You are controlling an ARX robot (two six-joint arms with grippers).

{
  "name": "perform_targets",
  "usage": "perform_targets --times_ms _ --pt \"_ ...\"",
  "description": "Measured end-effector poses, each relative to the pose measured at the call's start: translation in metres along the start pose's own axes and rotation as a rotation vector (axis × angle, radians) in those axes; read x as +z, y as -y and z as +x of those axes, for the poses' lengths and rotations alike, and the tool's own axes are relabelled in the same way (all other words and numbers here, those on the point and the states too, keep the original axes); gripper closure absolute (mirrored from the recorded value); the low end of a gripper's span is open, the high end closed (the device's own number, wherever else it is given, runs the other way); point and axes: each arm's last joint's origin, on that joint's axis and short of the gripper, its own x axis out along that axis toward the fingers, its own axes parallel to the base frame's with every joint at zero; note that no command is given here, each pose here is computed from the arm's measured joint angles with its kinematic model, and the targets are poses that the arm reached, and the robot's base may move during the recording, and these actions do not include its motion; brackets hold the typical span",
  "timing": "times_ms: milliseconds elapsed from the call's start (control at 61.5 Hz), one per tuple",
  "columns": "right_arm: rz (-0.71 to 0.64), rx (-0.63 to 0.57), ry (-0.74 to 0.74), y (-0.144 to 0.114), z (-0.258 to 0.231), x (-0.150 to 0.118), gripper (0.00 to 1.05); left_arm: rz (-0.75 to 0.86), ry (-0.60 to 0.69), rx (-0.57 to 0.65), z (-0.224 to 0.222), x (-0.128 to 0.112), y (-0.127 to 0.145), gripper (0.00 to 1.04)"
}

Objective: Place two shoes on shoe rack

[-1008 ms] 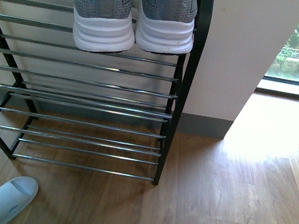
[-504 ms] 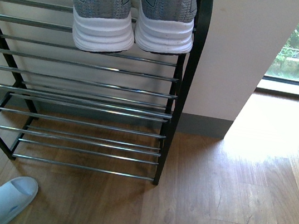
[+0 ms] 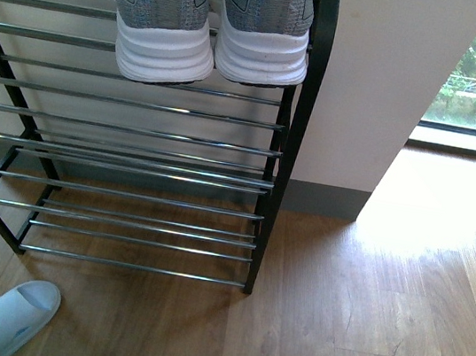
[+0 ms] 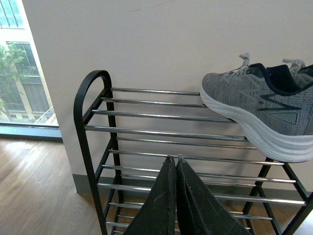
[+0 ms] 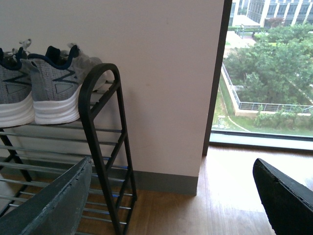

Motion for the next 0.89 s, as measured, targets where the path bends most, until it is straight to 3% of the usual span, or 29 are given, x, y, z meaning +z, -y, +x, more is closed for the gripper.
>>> perform_targets --times_ms 537,894 --pt "0.0 0.0 0.0 0.0 0.0 0.0 0.09 0.0 -0.018 0.0 -0.011 -0.004 0.0 1.03" --pt "0.0 -0.003 0.0 0.0 0.0 0.0 0.09 0.001 -0.018 -0.001 -0.011 -0.004 0.0 0.39"
